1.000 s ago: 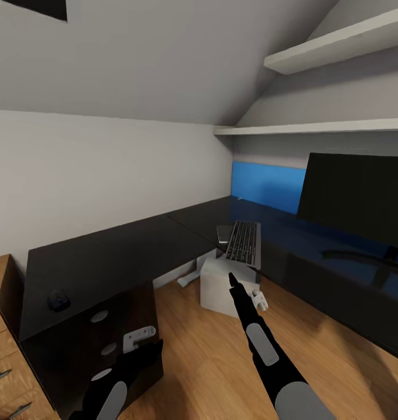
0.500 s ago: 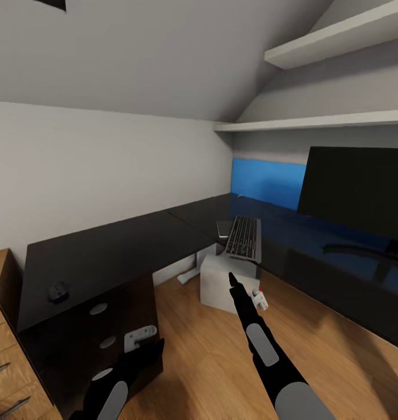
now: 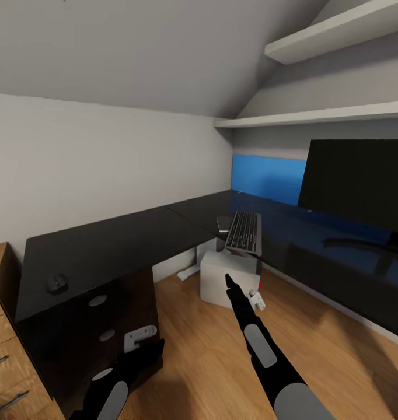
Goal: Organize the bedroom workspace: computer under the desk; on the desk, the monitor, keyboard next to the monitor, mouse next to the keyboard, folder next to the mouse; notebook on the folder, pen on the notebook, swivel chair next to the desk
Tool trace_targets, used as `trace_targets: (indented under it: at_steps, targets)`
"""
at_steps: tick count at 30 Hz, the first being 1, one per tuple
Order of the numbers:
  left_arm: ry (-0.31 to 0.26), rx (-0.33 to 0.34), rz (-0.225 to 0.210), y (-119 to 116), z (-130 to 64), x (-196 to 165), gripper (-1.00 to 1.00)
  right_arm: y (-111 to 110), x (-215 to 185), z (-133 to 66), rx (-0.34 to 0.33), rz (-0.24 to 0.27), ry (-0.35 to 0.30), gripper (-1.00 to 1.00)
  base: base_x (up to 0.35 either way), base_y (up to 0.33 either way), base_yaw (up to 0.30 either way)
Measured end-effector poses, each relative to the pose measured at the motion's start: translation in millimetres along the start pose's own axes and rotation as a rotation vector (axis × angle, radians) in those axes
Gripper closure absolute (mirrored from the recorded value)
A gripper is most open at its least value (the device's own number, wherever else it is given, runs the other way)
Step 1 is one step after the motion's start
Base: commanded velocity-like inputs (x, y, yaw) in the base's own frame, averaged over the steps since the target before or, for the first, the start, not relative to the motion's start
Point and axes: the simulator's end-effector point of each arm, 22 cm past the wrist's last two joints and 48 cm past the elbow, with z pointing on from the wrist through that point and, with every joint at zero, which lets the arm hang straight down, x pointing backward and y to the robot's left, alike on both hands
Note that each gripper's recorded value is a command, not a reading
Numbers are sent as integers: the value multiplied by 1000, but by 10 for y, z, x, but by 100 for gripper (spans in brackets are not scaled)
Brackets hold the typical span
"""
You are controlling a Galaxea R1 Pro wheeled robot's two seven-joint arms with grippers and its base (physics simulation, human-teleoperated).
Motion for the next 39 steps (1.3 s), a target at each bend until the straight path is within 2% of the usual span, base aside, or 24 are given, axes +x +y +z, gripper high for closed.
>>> trace_targets:
  at_steps: [4, 5, 7, 11, 13, 15, 18, 21, 25, 28, 29, 34, 37, 39]
  targets:
    - [0, 0, 0, 31, 38, 75, -100, -155, 51, -9, 38, 0, 3, -100, 0, 0, 0]
    - [0, 0, 0, 39, 47, 95, -100, -295, 70, -18, 96, 5, 9, -100, 0, 0, 0]
    - [0, 0, 0, 53, 65, 133, -100, -378, 91, -24, 134, 10, 20, -100, 0, 0, 0]
    - [1, 0, 0, 83, 102, 210, -100, -428, 128, -28, 143, 29, 34, -100, 0, 0, 0]
    - [2, 2, 0, 80, 102, 213, -100, -273, 46, -4, 103, 58, 15, -100, 0, 0, 0]
    - [3, 2, -1, 79, 102, 214, -100, -216, 9, 3, 88, 63, 6, -100, 0, 0, 0]
    - [3, 3, -1, 77, 102, 216, -100, 31, -230, 23, 34, 75, -63, -100, 0, 0, 0]
    - [3, 4, -1, 69, 101, 215, -100, 218, -527, 6, -5, 130, -167, -100, 0, 0, 0]
    - [3, 5, -2, 70, 100, 212, -100, 262, -736, -40, -12, 205, -265, -100, 0, 0, 0]
    - [3, 6, -3, 68, 100, 213, -100, 247, -798, -62, -7, 234, -301, -100, 0, 0, 0]
    - [3, 7, -4, 60, 100, 215, -100, 221, -836, -80, 0, 257, -326, -100, 0, 0, 0]
    - [4, 10, -6, 44, 100, 220, -100, 233, -889, -144, 5, 254, -399, -100, 0, 0, 0]
    - [5, 11, -6, 39, 100, 221, -100, 239, -779, -229, 12, 196, -460, -100, 0, 0, 0]
    - [5, 11, -6, 42, 99, 221, -100, 257, -701, -266, 10, 176, -475, -100, 0, 0, 0]
